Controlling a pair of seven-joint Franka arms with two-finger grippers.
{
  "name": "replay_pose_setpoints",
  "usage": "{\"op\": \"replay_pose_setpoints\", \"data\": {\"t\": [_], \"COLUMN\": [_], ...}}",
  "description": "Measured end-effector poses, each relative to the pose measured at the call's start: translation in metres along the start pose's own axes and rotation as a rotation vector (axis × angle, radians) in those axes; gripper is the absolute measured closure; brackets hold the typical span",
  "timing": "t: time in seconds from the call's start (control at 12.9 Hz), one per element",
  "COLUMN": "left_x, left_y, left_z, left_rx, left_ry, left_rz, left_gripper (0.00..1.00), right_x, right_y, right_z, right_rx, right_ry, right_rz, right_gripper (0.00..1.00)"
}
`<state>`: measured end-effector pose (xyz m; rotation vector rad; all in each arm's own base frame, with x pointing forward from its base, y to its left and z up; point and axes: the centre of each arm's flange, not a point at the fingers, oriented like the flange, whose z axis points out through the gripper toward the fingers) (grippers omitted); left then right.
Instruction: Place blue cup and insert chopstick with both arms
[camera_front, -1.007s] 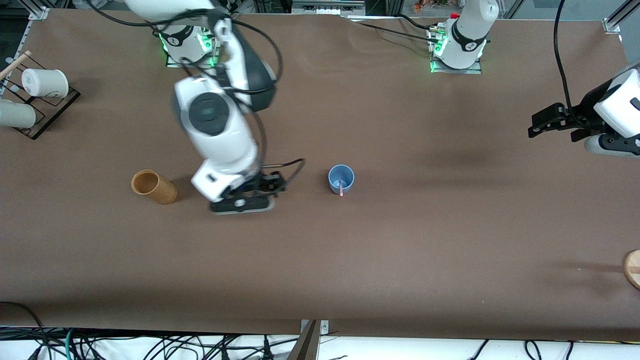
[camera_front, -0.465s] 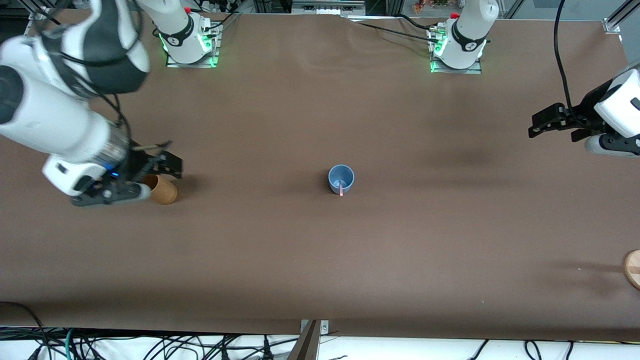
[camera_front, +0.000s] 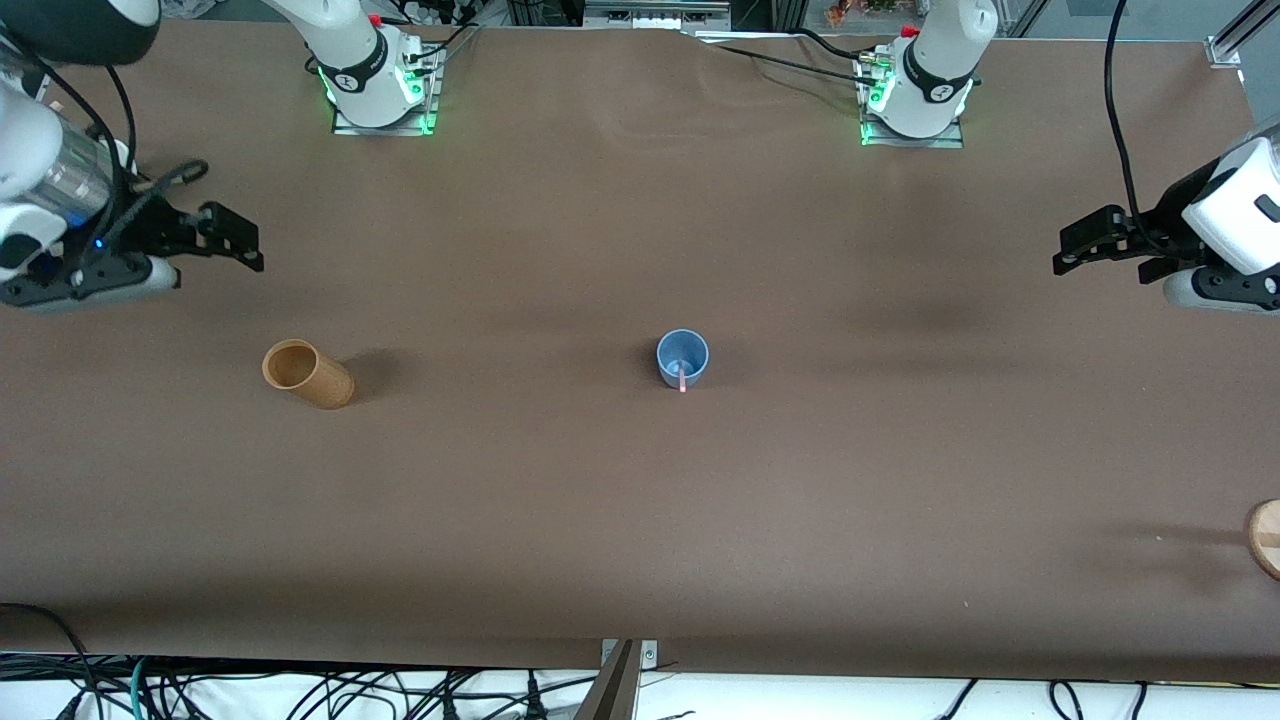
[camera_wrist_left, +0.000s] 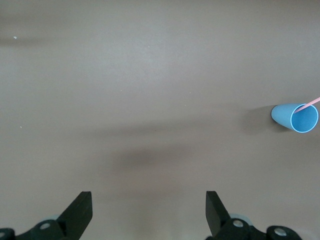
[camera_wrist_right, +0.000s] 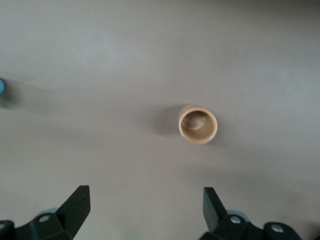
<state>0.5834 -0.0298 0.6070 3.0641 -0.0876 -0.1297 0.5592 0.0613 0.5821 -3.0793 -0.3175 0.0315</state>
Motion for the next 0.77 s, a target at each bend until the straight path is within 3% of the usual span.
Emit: {"op": "replay_pose_setpoints", "data": {"t": [0.23,0.77], "left_x": [0.000,0.000], "left_y": [0.000,0.001], "left_z": [0.000,0.000], "left_rx": [0.000,0.000], "left_ry": [0.000,0.000], "left_rz": [0.001,0.002], "left_gripper": [0.00,0.00], "right_x": [-0.012,0.004], "right_y": [0.002,0.000], "right_z": [0.008,0.014], "right_rx": [-0.026,-0.044], "right_ry": [-0.005,0.002], "right_rz": [-0.008,-0.017], "right_gripper": [0.00,0.00]}}
